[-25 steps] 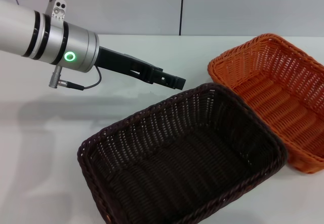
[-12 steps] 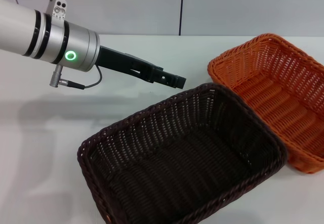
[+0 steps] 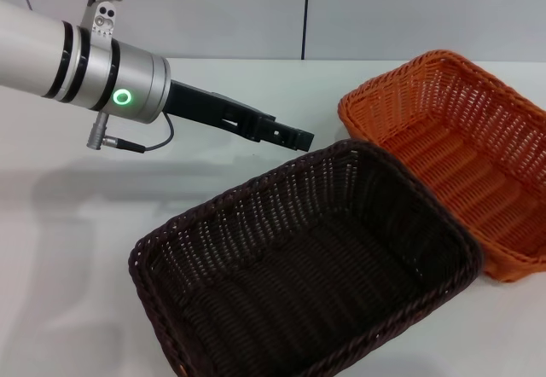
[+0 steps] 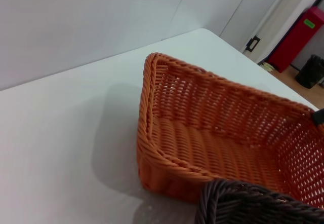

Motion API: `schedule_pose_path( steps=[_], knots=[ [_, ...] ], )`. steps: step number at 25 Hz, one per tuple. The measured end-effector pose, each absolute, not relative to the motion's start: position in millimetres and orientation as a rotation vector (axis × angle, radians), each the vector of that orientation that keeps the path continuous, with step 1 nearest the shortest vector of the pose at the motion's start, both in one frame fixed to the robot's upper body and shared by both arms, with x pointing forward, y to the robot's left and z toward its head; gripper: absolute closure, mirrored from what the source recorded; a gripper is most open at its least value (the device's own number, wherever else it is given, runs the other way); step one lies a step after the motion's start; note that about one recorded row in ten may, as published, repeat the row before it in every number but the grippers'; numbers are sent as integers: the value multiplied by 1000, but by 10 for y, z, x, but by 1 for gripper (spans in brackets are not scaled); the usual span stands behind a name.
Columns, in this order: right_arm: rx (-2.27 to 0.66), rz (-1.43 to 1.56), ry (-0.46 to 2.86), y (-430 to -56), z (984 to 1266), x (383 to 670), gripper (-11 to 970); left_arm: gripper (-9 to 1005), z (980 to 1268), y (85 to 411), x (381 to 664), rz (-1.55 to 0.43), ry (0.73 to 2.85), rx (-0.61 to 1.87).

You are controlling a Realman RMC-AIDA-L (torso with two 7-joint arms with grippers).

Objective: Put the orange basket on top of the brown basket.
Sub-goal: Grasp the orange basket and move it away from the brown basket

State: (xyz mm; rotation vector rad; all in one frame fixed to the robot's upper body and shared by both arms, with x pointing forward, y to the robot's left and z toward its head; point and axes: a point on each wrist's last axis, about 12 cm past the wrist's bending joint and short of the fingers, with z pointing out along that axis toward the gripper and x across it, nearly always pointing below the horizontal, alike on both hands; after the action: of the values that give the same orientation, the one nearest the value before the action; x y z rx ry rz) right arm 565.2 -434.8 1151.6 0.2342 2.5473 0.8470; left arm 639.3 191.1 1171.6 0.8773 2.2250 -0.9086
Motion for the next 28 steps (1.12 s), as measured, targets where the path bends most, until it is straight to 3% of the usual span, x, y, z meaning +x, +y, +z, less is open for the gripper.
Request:
schedule_pose_path(
  steps=[17,28],
  knots=[
    [229,781,2511,-4212,11249,5711,242,137,11740,1951,6435,-875,2220,863],
    [275,750,2424,-4327,11193,5648,710,137,11701,1964,6453,-866,2224,846]
  ],
)
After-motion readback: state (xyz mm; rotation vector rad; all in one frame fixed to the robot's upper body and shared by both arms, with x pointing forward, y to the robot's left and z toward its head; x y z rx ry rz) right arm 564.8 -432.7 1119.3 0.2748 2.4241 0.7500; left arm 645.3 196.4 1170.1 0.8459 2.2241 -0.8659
